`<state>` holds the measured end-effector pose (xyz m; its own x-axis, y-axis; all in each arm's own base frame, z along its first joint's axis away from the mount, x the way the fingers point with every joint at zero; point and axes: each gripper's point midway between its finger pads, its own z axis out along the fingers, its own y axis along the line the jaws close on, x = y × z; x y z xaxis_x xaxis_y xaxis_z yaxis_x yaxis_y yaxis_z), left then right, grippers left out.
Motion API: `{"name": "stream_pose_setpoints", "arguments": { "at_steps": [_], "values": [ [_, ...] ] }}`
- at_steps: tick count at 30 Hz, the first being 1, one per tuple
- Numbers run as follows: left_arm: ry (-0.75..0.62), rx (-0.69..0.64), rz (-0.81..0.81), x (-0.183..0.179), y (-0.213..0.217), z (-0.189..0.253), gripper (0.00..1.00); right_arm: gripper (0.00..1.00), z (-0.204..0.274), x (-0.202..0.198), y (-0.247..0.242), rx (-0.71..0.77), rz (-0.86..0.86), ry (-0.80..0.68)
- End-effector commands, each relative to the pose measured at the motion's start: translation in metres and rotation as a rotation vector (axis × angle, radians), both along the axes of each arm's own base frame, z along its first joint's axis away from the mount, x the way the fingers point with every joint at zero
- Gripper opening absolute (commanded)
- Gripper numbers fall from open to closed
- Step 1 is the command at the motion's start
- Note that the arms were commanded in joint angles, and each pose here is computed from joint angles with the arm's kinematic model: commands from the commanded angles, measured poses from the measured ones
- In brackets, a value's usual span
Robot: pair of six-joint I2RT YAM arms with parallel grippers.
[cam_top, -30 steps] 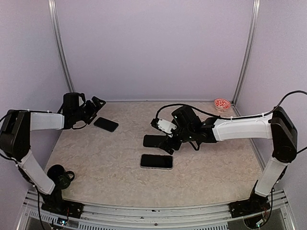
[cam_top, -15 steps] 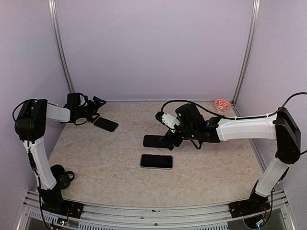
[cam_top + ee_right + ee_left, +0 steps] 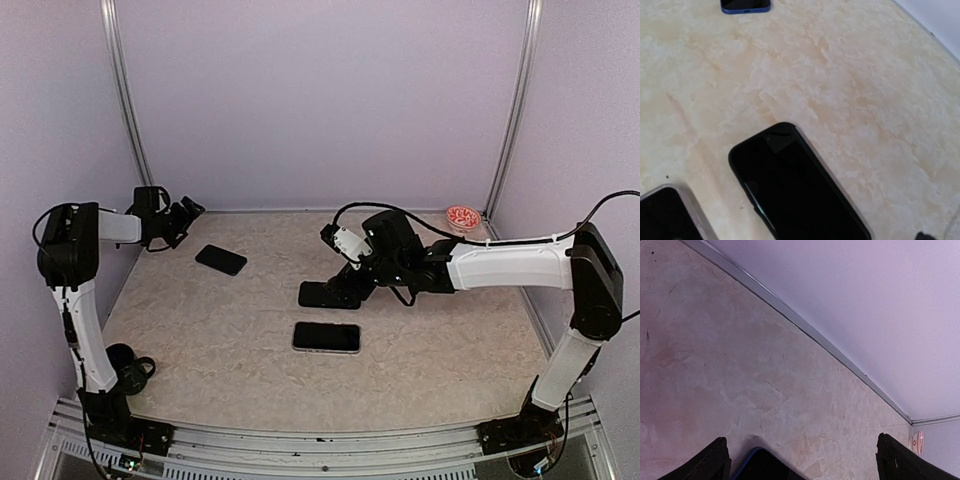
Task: Put the phone into the phone case
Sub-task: Move the phone to the center of the board.
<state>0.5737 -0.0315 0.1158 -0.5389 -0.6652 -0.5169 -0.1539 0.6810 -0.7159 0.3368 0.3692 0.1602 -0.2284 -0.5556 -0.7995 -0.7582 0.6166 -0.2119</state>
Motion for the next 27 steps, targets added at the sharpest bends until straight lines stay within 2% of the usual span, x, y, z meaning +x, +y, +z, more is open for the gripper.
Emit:
{"name": "stream_pose_setpoints", "arguments": {
  "at_steps": [1, 6, 15, 17, 27],
  "values": [
    [0.048, 0.045, -0.02, 0.011, 0.002, -0.03, 0.99, 0.99, 0.007, 0.008, 0.006, 0.036, -0.008, -0.005],
    [0.089, 0.075, -0.056, 0.015, -0.005, -0.049, 0.99, 0.99, 0.006, 0.009, 0.01, 0.046, 0.003, -0.006],
    [0.111, 0.047, -0.177, 0.006, -0.037, -0.073, 0.99, 1.0, -0.003, 0.016, 0.023, 0.051, 0.032, -0.016],
    [0.102, 0.039, -0.254, 0.003, -0.067, -0.073, 0.99, 1.0, -0.002, 0.018, 0.025, 0.058, 0.037, -0.022],
    [0.133, 0.067, -0.452, -0.017, -0.129, -0.09, 0.98, 0.99, -0.004, 0.03, 0.029, 0.073, 0.045, -0.009]
  ]
}}
